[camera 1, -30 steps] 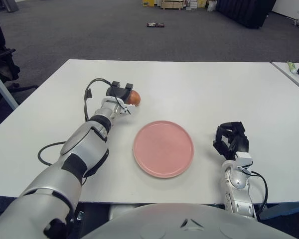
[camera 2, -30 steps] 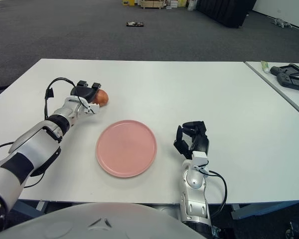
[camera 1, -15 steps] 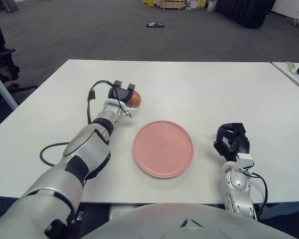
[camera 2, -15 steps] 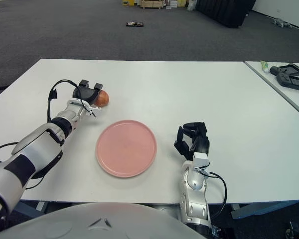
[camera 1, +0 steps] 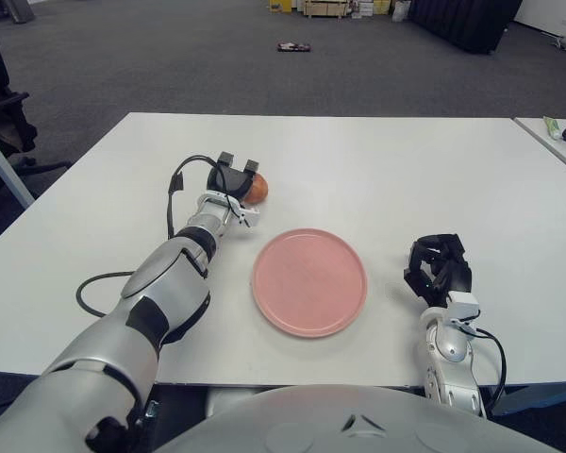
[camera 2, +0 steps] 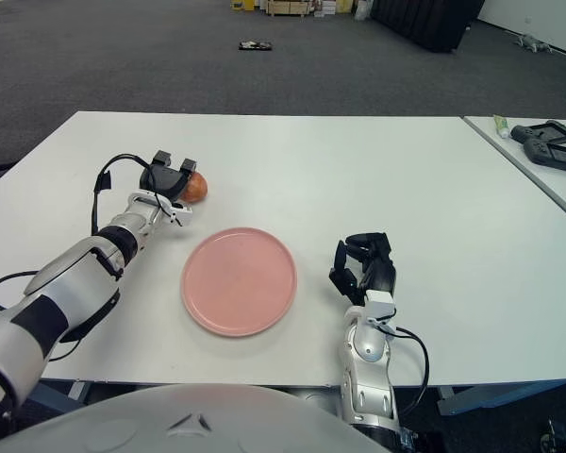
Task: Put the apple into the plate.
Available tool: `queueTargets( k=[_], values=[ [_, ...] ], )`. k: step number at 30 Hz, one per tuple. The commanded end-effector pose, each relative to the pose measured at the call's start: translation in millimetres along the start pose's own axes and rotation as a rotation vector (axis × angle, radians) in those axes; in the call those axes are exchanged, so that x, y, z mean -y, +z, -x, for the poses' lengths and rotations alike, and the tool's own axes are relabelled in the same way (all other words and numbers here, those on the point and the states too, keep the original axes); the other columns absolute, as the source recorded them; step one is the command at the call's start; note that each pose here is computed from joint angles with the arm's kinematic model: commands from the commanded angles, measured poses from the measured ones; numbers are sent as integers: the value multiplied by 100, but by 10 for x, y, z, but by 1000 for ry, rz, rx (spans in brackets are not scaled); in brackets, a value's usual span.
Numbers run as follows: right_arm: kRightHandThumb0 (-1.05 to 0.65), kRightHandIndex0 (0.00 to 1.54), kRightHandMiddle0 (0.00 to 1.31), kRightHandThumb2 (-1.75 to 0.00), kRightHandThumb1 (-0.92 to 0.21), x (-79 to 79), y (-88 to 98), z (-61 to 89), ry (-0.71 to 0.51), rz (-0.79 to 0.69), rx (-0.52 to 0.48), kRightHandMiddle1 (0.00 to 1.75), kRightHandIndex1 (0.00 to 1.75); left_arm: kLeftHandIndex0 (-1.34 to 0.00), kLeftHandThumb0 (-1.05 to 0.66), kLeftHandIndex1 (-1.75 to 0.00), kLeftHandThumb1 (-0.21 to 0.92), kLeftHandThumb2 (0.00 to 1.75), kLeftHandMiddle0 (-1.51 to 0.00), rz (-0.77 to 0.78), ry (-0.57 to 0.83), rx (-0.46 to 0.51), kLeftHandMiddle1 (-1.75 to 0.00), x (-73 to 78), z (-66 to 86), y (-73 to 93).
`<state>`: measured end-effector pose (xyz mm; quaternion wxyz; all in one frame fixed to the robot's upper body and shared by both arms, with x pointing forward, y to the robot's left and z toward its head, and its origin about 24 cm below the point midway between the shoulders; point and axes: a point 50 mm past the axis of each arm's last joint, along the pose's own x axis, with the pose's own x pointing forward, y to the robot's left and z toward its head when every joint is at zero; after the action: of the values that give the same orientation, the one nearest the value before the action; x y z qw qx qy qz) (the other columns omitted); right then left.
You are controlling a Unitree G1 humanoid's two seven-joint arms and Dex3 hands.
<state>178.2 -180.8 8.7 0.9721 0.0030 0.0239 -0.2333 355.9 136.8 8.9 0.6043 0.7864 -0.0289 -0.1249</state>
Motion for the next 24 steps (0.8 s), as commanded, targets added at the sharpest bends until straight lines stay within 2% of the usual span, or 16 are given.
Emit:
queueTargets(
  k=[1, 9, 11, 12, 14, 15, 19, 24],
  values=[
    [-38, 58, 33, -84, -69, -40, 52, -3, -11, -40, 24, 175, 133, 0, -66, -106, 35, 100, -14, 28, -64, -12, -115, 156, 74, 13],
    [-38, 59, 33, -85, -69, -38, 57, 2, -12, -49, 24, 175, 133, 0, -62, -118, 28, 106, -14, 164, -102, -59, -128, 172, 71, 23],
    [-38, 59, 33, -85, -69, -37, 56, 3, -12, -49, 23, 175, 132, 0, -60, -129, 26, 109, -15, 252, -123, -88, -132, 180, 70, 30],
    [-38, 59, 33, -85, -69, -37, 56, 3, -12, -48, 24, 175, 132, 0, -59, -143, 24, 111, -16, 297, -132, -102, -138, 184, 69, 34],
    [-38, 59, 33, -85, -69, -37, 57, 3, -10, -47, 27, 175, 132, -2, -56, -161, 23, 115, -20, 420, -153, -138, -148, 192, 67, 51],
    [-38, 59, 33, -85, -69, -37, 57, 3, -8, -47, 29, 175, 132, -3, -55, -163, 22, 115, -21, 482, -162, -158, -150, 194, 65, 56],
    [-38, 59, 33, -84, -69, -38, 57, 3, -5, -47, 32, 175, 132, -19, -52, -172, 22, 117, -32, 611, -180, -201, -164, 183, 52, 63],
    [-38, 59, 32, -83, -70, -35, 53, 5, -4, -44, 33, 175, 132, -39, -56, -174, 27, 113, -42, 789, -214, -266, -172, 152, 24, 63]
  ],
)
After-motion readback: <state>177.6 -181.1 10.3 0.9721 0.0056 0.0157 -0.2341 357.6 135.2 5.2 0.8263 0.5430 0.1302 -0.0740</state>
